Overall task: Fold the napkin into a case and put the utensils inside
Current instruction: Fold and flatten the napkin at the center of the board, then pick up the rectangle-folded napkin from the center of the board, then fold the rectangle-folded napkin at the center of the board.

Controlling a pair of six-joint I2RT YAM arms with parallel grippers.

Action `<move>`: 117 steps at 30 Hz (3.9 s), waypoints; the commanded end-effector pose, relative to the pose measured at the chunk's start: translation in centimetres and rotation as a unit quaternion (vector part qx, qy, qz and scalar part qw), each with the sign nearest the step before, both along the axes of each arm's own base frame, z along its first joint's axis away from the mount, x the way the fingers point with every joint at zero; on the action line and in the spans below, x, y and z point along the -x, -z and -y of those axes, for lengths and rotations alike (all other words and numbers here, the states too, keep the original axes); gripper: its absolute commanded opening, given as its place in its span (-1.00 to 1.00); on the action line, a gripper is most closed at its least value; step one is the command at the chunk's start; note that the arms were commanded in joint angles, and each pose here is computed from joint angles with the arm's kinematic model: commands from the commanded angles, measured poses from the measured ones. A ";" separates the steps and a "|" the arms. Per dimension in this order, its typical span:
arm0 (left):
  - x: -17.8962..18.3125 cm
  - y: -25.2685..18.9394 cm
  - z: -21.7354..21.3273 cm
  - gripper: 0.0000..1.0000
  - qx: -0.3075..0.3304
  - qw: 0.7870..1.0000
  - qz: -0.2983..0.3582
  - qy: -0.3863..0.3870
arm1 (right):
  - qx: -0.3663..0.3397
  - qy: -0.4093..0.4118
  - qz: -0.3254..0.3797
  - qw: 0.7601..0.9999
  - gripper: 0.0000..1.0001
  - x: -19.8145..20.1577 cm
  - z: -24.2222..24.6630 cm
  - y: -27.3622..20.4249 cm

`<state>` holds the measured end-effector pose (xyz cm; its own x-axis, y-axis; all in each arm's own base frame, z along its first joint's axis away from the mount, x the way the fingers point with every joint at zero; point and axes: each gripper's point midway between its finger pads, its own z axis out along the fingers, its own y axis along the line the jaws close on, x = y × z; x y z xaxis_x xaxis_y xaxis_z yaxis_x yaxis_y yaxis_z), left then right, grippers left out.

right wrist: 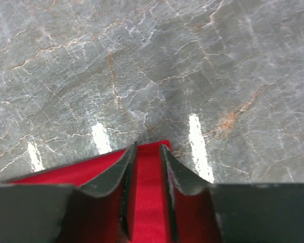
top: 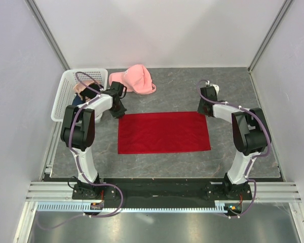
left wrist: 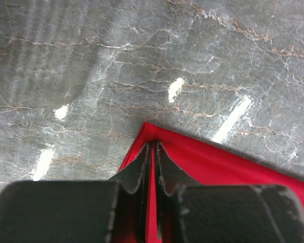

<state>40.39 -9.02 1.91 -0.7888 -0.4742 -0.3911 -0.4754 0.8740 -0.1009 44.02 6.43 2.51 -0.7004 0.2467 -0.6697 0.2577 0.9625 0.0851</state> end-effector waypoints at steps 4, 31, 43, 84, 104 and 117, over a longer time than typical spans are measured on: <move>0.9 -5.4 2.1 -0.63 0.050 0.996 0.047 0.053 | 0.030 0.020 -0.002 0.999 0.15 2.5 1.9 -5.5; 9.6 -9.7 19.5 -0.10 0.227 0.915 0.094 0.322 | -0.027 -0.090 -0.114 0.989 0.44 11.8 -0.5 1.6; 10.0 -8.8 20.5 -0.10 0.232 0.914 0.082 0.322 | -0.048 -0.086 -0.153 0.983 -0.16 12.9 -1.4 3.7; 10.1 -0.7 28.1 -0.31 0.303 0.907 -0.008 0.293 | 0.008 -0.147 0.006 0.989 -1.00 11.4 -2.3 -11.2; 12.1 -5.0 19.2 -0.36 0.280 0.931 0.048 0.229 | -0.043 -0.246 0.007 0.968 -1.00 13.0 -10.6 -13.2; 13.2 0.1 11.7 -0.45 0.190 0.965 0.026 0.178 | -0.036 -0.290 0.023 0.956 -1.00 13.6 -15.8 -15.4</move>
<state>27.25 -20.99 3.15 -0.9051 -0.3315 -0.2662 -0.1679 0.8540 -0.4925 29.88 20.21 16.11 -0.7249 -0.1451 -0.6734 -0.3180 0.9376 0.1403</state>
